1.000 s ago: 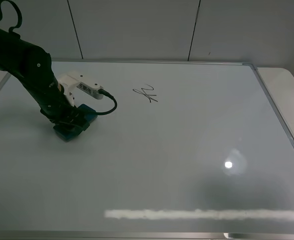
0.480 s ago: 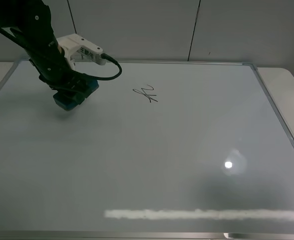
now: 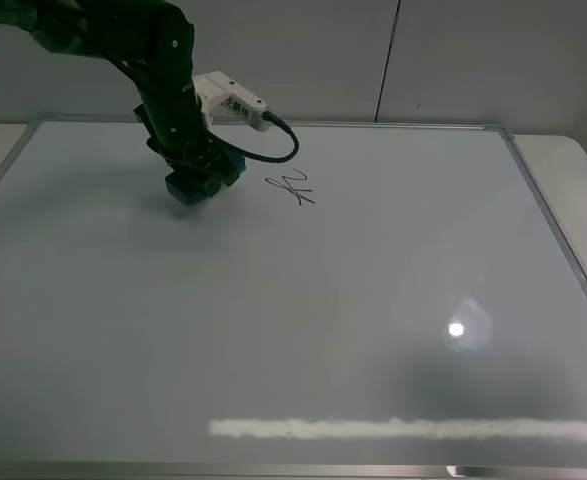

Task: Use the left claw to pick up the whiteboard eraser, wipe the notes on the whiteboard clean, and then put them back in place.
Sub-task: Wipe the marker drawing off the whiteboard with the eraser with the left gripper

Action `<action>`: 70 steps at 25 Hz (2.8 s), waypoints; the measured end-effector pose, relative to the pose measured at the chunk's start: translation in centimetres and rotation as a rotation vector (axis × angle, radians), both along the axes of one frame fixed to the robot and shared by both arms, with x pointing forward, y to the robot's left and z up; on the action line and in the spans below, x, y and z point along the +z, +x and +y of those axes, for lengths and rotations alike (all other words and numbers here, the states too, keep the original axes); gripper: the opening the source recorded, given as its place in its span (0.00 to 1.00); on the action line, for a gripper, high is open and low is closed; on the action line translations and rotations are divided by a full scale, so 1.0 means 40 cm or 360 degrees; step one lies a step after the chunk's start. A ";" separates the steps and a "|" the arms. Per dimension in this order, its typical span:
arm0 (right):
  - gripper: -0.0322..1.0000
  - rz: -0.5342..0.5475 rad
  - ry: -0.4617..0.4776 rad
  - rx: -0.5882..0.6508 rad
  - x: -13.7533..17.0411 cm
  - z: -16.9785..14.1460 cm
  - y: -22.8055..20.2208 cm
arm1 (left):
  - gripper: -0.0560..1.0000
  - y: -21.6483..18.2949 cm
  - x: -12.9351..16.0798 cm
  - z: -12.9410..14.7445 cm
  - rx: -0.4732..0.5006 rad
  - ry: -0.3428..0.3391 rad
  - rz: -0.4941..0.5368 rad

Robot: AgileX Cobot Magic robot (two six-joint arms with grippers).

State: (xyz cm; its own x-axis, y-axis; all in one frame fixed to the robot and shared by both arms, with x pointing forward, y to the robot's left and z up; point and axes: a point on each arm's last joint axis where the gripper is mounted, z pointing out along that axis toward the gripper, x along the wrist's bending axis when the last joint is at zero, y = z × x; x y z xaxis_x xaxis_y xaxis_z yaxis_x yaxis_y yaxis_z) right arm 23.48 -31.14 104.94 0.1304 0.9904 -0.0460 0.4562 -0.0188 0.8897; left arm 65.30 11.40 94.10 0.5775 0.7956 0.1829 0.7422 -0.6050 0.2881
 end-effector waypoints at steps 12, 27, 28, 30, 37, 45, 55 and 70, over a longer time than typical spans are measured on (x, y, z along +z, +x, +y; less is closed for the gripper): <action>0.99 0.0000 0.0000 0.0000 0.000 0.000 0.000 | 0.58 0.117 -0.069 -0.060 -0.0115 0.0047 0.0040; 0.99 0.0000 0.0000 0.0000 0.000 0.000 0.000 | 0.58 0.059 -0.088 -0.187 -0.0269 -0.0005 0.0086; 0.99 0.0000 0.0000 0.0000 0.000 0.000 0.000 | 0.58 0.049 -0.088 -0.203 -0.0288 -0.0014 0.0091; 0.99 0.0000 0.0000 0.0000 0.000 0.000 0.000 | 0.58 0.030 -0.088 -0.232 -0.0323 -0.0029 0.0100; 0.99 0.0000 0.0000 0.0000 0.000 0.000 0.000 | 0.58 -0.036 -0.089 -0.322 -0.0430 -0.0047 0.0124; 0.99 0.0000 0.0000 0.0000 0.000 0.000 0.000 | 0.58 -0.052 -0.094 -0.340 -0.0455 -0.0036 0.0141; 0.99 0.0000 0.0000 0.0000 0.000 0.000 0.000 | 0.58 -0.010 -0.126 -0.297 -0.0401 -0.0072 0.0186; 0.99 0.0000 0.0000 0.0000 0.000 0.000 0.000 | 0.58 0.144 -0.119 -0.068 -0.0166 -0.0002 0.0021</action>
State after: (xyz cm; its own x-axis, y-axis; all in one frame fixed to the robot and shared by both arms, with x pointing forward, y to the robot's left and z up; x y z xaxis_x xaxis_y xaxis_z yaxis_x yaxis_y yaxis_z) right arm 23.48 -31.14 104.94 0.1304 0.9904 -0.0460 0.4562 -0.0188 0.8897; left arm 71.05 8.69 89.34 0.6595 0.7314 0.1736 0.6791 -0.6787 0.2797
